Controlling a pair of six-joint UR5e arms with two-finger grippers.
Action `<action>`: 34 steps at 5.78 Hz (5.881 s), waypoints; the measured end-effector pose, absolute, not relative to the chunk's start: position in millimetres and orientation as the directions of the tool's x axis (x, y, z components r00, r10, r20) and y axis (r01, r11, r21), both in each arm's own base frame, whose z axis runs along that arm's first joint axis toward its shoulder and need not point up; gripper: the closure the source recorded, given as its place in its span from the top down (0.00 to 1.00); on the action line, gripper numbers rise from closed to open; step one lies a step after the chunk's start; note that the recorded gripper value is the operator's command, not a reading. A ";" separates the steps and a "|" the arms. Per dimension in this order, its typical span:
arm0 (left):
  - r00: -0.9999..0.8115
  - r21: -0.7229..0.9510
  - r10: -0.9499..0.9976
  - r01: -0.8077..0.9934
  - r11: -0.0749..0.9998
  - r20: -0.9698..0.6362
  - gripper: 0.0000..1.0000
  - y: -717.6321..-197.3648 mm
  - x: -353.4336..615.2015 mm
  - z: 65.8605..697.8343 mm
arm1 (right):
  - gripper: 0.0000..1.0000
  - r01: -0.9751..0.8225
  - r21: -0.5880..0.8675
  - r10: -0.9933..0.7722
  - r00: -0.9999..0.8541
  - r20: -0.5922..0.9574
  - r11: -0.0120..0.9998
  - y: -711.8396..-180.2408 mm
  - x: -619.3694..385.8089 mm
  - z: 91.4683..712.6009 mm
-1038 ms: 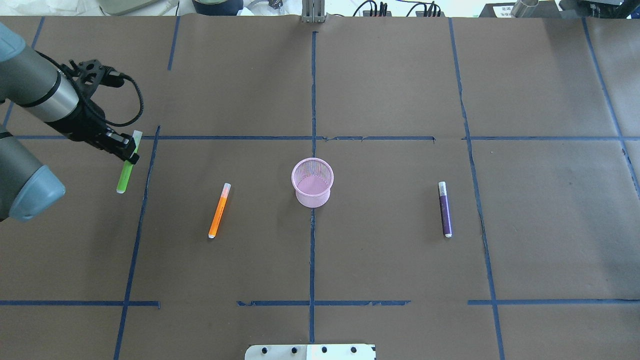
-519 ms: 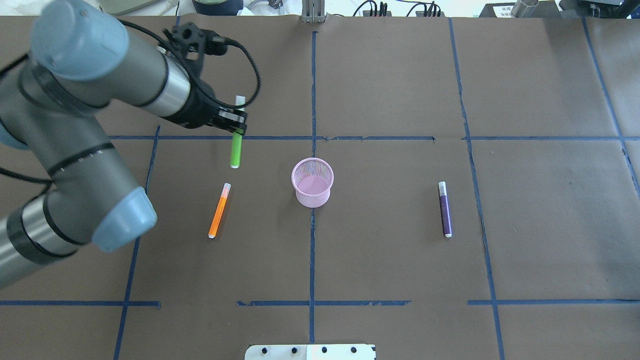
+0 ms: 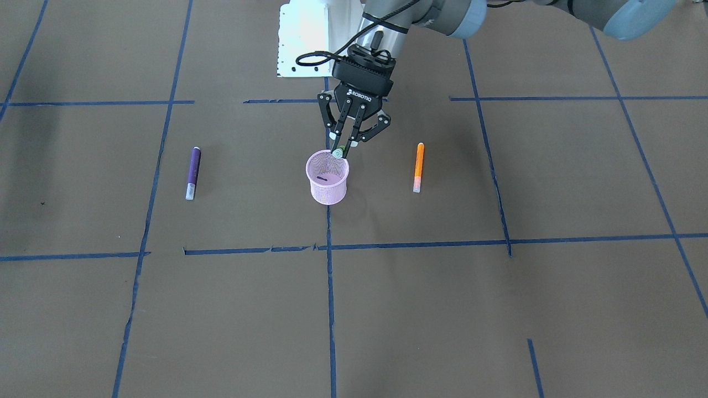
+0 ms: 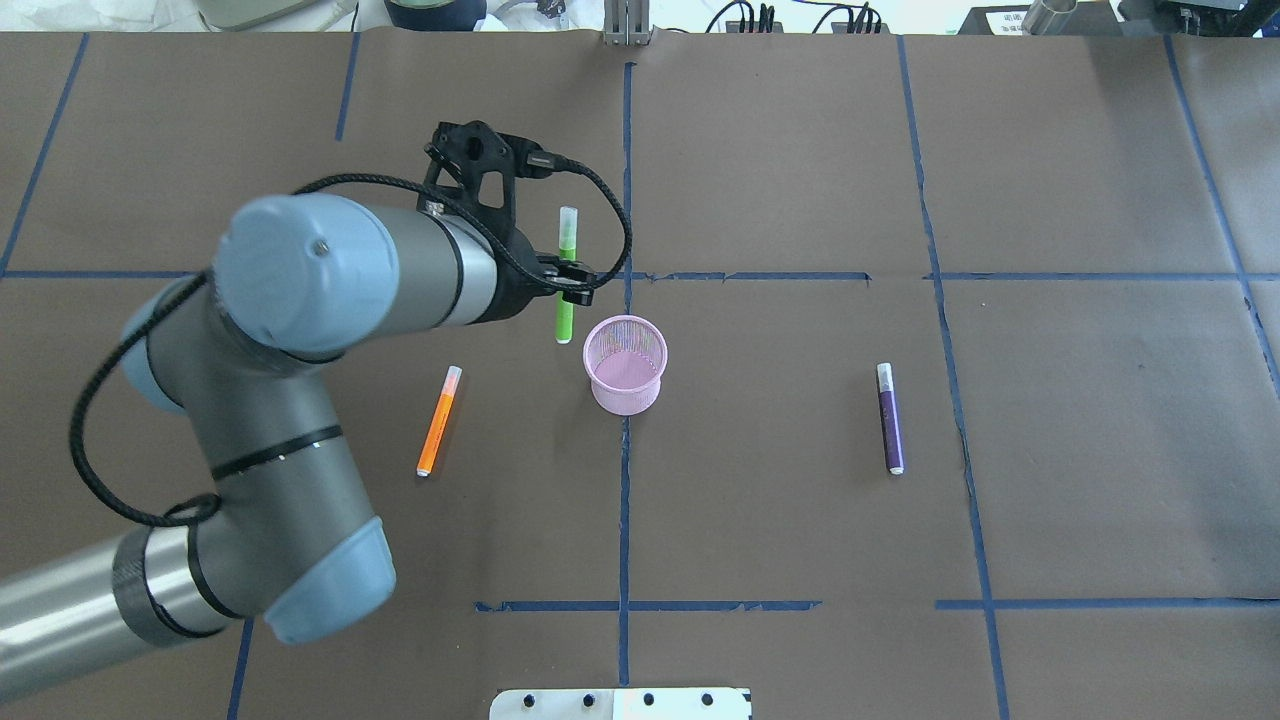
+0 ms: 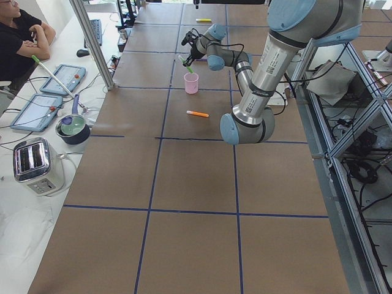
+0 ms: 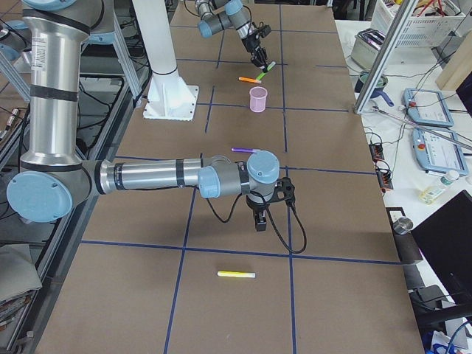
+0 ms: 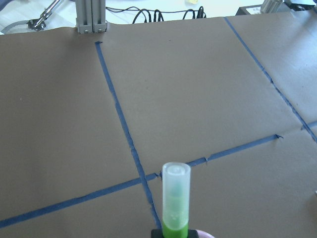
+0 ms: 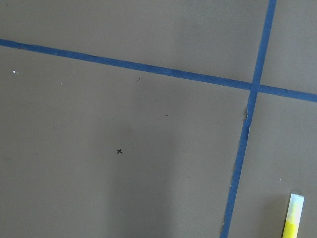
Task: Collect pens into pen holder
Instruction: 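Lift the green marker with the left gripper and carry it over the pink cup, then lower the green marker into the pink cup and open the left gripper, then withdraw the left gripper away from the cup toward the far edge, then grasp the yellow marker with the right gripper and lift it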
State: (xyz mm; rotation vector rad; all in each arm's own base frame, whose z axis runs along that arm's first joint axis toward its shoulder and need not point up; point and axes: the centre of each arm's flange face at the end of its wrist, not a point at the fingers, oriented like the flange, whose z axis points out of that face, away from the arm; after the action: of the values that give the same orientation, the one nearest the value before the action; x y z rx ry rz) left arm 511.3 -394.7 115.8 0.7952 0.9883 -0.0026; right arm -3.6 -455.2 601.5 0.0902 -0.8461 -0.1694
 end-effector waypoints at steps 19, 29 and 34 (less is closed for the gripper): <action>0.559 0.365 0.216 0.170 0.915 -0.801 1.00 -533.3 347.7 293.7 | 0.88 0.141 -0.177 0.029 0.698 0.715 0.974 -458.8 2.4 815.5; 0.544 0.373 0.225 0.177 0.911 -0.808 1.00 -525.9 339.7 285.4 | 0.50 0.186 -0.197 0.009 0.706 0.708 0.963 -460.5 -19.5 824.1; 0.531 0.372 0.232 0.173 0.912 -0.815 1.00 -523.8 336.1 280.2 | 0.00 0.190 -0.200 0.007 0.707 0.707 0.961 -459.8 -21.8 825.2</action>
State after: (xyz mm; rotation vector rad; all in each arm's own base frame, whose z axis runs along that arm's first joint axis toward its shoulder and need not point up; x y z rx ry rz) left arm 336.1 -523.8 280.2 0.4410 1.0196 0.0363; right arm -21.8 -459.8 825.2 -0.2676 -0.7807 -0.1033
